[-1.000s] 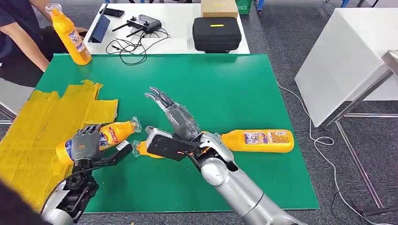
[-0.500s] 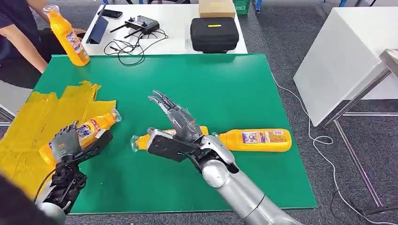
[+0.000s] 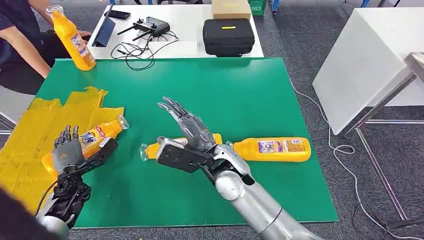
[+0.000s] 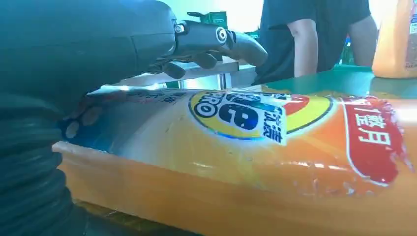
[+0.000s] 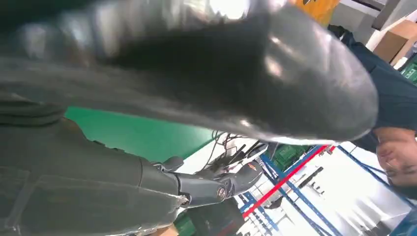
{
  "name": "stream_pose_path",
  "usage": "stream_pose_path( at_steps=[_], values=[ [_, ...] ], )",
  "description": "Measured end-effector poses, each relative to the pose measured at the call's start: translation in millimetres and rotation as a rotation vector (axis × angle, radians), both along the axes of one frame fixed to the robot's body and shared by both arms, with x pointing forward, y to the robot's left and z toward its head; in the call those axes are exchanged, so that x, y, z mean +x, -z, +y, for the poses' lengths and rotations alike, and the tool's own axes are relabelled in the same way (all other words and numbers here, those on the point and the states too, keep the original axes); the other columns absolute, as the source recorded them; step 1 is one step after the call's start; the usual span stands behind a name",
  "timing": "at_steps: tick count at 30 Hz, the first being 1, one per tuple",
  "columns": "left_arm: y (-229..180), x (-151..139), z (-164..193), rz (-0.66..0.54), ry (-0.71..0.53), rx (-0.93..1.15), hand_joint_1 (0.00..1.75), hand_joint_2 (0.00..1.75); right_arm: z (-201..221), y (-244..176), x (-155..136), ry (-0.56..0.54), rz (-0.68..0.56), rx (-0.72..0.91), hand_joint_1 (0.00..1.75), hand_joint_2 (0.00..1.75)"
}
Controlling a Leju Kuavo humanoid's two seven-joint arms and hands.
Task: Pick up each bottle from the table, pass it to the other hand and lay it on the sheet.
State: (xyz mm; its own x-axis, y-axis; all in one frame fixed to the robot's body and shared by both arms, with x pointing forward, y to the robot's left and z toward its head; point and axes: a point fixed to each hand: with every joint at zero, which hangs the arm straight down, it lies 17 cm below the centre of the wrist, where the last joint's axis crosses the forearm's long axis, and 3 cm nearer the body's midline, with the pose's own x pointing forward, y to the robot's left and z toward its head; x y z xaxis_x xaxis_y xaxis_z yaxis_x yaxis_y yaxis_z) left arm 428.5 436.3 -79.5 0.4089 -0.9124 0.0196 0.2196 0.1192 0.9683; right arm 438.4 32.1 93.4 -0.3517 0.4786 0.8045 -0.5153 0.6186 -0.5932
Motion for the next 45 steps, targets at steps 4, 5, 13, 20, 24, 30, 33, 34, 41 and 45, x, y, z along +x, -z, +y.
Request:
stream_pose_path(
  at_steps=[4,5,13,20,24,30,33,34,41,45],
  values=[
    [8,-2,-4,0.040,0.020,-0.018,0.00,0.00,-7,14,1,0.017,0.028,-0.074,0.00,0.00],
    [8,-2,-5,0.045,0.024,-0.021,0.00,0.00,-9,19,1,0.019,0.035,-0.096,0.00,0.00],
    [11,5,-27,0.061,0.105,-0.052,0.00,0.00,-32,53,0,0.028,0.065,-0.199,0.00,1.75],
    [-10,24,-58,-0.100,0.197,-0.233,0.00,0.00,-49,77,-2,0.042,0.081,-0.303,0.00,0.00],
    [-121,79,-75,-0.642,0.166,-0.775,0.00,0.00,-107,144,-18,0.102,0.160,-0.473,0.00,1.75],
    [-178,86,-76,-0.877,0.133,-0.945,0.00,0.00,-149,170,-15,0.189,0.184,-0.640,0.00,1.75],
    [-202,88,-83,-0.946,0.162,-0.992,0.00,0.00,-165,179,-12,0.221,0.209,-0.694,0.00,1.75],
    [-210,89,-86,-0.962,0.178,-0.997,0.00,0.00,-168,180,-10,0.233,0.219,-0.699,0.00,1.75],
    [-237,92,-100,-1.010,0.240,-1.000,0.00,0.00,-175,182,-3,0.257,0.254,-0.700,0.00,1.75],
    [-242,92,-103,-1.017,0.253,-1.000,0.00,0.00,-176,185,-5,0.262,0.268,-0.698,0.00,1.75]
  ],
)
